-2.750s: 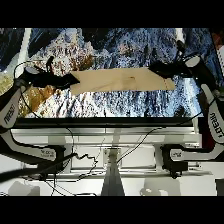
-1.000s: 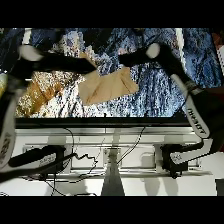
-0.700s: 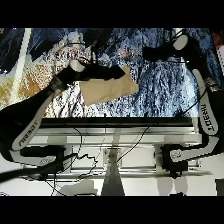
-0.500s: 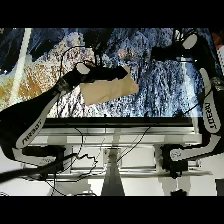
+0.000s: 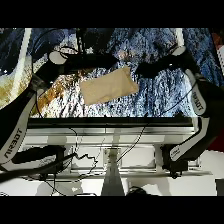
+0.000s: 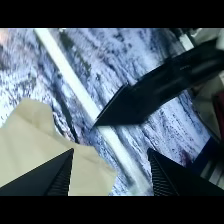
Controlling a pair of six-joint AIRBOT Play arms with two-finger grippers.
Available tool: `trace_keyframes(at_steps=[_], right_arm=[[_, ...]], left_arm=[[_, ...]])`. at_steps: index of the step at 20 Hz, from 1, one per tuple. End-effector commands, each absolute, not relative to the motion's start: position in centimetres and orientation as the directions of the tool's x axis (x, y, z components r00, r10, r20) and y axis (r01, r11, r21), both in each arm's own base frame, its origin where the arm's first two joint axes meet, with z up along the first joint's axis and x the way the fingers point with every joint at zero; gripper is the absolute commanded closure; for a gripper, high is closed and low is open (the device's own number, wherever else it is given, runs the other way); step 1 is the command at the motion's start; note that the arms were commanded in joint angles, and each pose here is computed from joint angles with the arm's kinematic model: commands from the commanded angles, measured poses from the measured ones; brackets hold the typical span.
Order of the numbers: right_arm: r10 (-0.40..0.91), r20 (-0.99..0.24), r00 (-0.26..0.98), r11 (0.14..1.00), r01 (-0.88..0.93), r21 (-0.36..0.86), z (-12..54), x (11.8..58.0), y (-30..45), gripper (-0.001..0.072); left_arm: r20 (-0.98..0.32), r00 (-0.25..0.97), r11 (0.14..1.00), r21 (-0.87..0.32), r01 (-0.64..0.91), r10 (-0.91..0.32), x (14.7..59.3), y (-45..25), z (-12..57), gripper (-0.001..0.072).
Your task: Fold the clothes and pants, and hang the long-sleeved shirts on hangers.
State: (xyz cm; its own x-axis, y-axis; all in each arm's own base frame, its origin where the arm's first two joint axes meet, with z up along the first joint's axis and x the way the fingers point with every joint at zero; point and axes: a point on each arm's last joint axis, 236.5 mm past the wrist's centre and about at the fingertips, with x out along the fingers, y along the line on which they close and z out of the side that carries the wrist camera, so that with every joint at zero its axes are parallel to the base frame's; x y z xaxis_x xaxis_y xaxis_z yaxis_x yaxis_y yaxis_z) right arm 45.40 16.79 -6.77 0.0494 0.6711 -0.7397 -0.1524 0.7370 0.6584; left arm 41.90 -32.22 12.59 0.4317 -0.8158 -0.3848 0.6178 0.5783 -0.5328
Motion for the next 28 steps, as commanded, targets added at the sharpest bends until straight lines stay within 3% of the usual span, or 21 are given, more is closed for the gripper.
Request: trace_keyframes(at_steps=[1,5,6,8,9,11,15,18,20,23,26,28], right_arm=[[0.684,-0.729,-0.01,0.716,-0.179,0.675,-9.1,44.1,22.7,0.0017],[0.603,-0.796,-0.043,0.746,-0.323,0.583,-10.8,42.0,26.9,0.0029],[0.585,-0.81,-0.052,0.749,-0.35,0.563,-11.1,41.5,27.3,0.0097],[0.552,-0.832,-0.056,0.758,-0.383,0.528,-11.6,41.2,27.2,0.0599],[0.552,-0.832,-0.053,0.759,-0.38,0.528,-11.5,41.3,27.0,0.07],[0.557,-0.83,-0.013,0.767,-0.374,0.521,-10.1,42.4,25.8,0.0701],[0.488,-0.849,0.2,0.853,-0.314,0.417,-3.1,46.5,18.1,0.0701],[0.324,-0.845,0.425,0.946,-0.144,0.291,4.5,48.5,7.4,0.0701],[0.191,-0.816,0.546,0.97,0.025,0.243,9.5,47.9,-0.3,0.0701],[-0.043,-0.773,0.633,0.923,0.321,0.212,15.8,43.2,-11.7,0.0701],[-0.257,-0.765,0.591,0.827,0.544,0.143,18.9,36.1,-20.8,0.0701],[-0.345,-0.813,0.47,0.686,0.717,0.122,18.8,29.5,-25.2,0.0701]], left_arm=[[-0.362,0.438,0.568,-0.477,0.671,-0.823,41.5,-31.7,14.4,0.0161],[-0.365,0.428,0.561,-0.48,0.674,-0.827,41.3,-31.8,14.3,0.0161],[-0.367,0.418,0.554,-0.483,0.678,-0.831,41.0,-31.9,14.2,0.0162],[-0.374,0.387,0.534,-0.492,0.687,-0.843,40.3,-32.1,14.1,0.0162],[-0.378,0.369,0.523,-0.497,0.693,-0.849,39.9,-32.2,14.0,0.0166],[-0.412,0.363,0.533,-0.449,0.717,-0.836,39.4,-31.8,13.7,0.017],[-0.496,0.44,0.588,-0.192,0.785,-0.749,38.7,-28.7,15.1,0.0209],[-0.486,0.523,0.603,-0.011,0.797,-0.7,37.7,-26.4,18.6,0.0589],[-0.449,0.563,0.607,0.056,0.793,-0.694,36.6,-25.5,21.3,0.0604],[-0.398,0.589,0.609,0.09,0.788,-0.704,35.2,-24.9,24.1,0.0604],[-0.375,0.598,0.61,0.103,0.786,-0.708,34.6,-24.7,25.2,0.0604],[-0.376,0.598,0.609,0.102,0.786,-0.708,34.6,-24.7,25.2,0.0604]])
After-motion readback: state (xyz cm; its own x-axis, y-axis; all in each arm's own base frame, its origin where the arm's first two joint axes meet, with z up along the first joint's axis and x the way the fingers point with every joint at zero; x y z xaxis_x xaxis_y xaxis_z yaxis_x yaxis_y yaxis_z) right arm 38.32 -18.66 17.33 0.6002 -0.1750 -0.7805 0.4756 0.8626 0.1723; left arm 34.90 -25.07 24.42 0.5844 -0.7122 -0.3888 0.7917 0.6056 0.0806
